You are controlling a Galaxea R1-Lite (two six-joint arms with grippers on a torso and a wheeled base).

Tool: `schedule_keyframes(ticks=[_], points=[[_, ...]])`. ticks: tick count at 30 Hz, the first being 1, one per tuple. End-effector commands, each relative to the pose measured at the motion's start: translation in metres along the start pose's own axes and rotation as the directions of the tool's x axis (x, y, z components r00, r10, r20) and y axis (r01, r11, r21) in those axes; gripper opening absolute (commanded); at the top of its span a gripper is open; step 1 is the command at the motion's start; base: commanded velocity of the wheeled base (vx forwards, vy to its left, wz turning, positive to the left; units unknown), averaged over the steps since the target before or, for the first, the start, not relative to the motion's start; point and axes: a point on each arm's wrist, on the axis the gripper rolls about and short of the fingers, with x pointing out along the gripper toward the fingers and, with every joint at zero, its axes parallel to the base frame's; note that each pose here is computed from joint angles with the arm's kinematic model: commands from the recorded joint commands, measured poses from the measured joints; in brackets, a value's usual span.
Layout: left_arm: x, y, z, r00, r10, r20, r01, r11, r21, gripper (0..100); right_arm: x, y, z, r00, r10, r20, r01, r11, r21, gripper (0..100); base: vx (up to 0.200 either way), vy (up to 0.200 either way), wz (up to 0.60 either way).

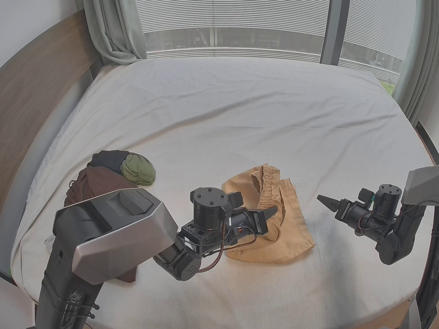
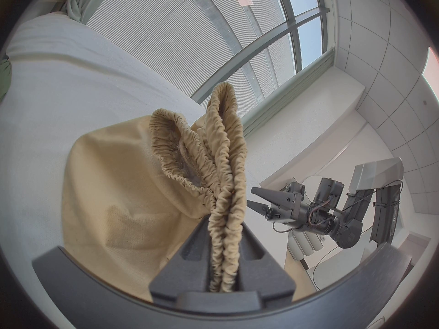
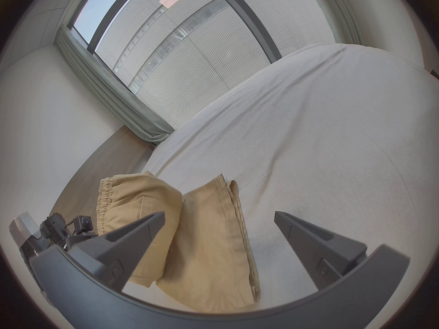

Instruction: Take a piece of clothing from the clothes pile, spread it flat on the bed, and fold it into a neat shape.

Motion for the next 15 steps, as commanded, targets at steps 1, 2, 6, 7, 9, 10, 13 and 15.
schedule_keyframes(ticks=[1, 2, 6, 7, 9, 10, 13, 15], points=[[0.0051, -0.0009, -0.0027, 1.000, -0.004, -0.009, 0.004, 1.000, -0.001, 0, 0.0005, -0.0010, 0.0002, 1.000, -0.002, 0.001, 0.002, 1.000, 0.002, 100, 0.000, 0.000, 0.00], [0.0064, -0.0015, -0.0024, 1.000, -0.005, -0.010, 0.005, 1.000, 0.000, 0, 0.0005, -0.0010, 0.0002, 1.000, -0.001, 0.001, 0.001, 1.000, 0.001, 100, 0.000, 0.000, 0.00], [0.0102, -0.0012, -0.0037, 1.000, -0.009, -0.009, 0.009, 1.000, 0.001, 0, 0.0003, -0.0007, 0.0005, 1.000, 0.000, 0.002, 0.000, 1.000, 0.002, 100, 0.000, 0.000, 0.00], [0.0107, -0.0001, -0.0051, 1.000, -0.007, -0.011, 0.007, 1.000, 0.000, 0, 0.0003, -0.0006, 0.0007, 1.000, 0.001, 0.003, -0.001, 1.000, 0.001, 100, 0.000, 0.000, 0.00], [0.0110, 0.0015, -0.0074, 1.000, -0.005, -0.015, 0.005, 1.000, -0.001, 0, 0.0003, -0.0006, 0.0007, 1.000, 0.001, 0.003, -0.001, 1.000, 0.001, 100, 0.000, 0.000, 0.00], [0.0109, 0.0021, -0.0083, 1.000, -0.003, -0.018, 0.003, 1.000, -0.002, 0, 0.0003, -0.0006, 0.0007, 1.000, 0.001, 0.003, -0.001, 1.000, 0.001, 100, 0.000, 0.000, 0.00], [0.0108, 0.0026, -0.0091, 1.000, -0.004, -0.020, 0.004, 1.000, -0.003, 0, 0.0006, -0.0004, 0.0010, 1.000, 0.006, 0.003, -0.006, 1.000, 0.000, 100, 0.000, 0.000, 0.00], [0.0109, 0.0021, -0.0084, 1.000, -0.005, -0.018, 0.005, 1.000, -0.002, 100, 0.0004, -0.0008, 0.0013, 1.000, 0.005, 0.004, -0.005, 1.000, 0.000, 100, 0.000, 0.000, 0.00]])
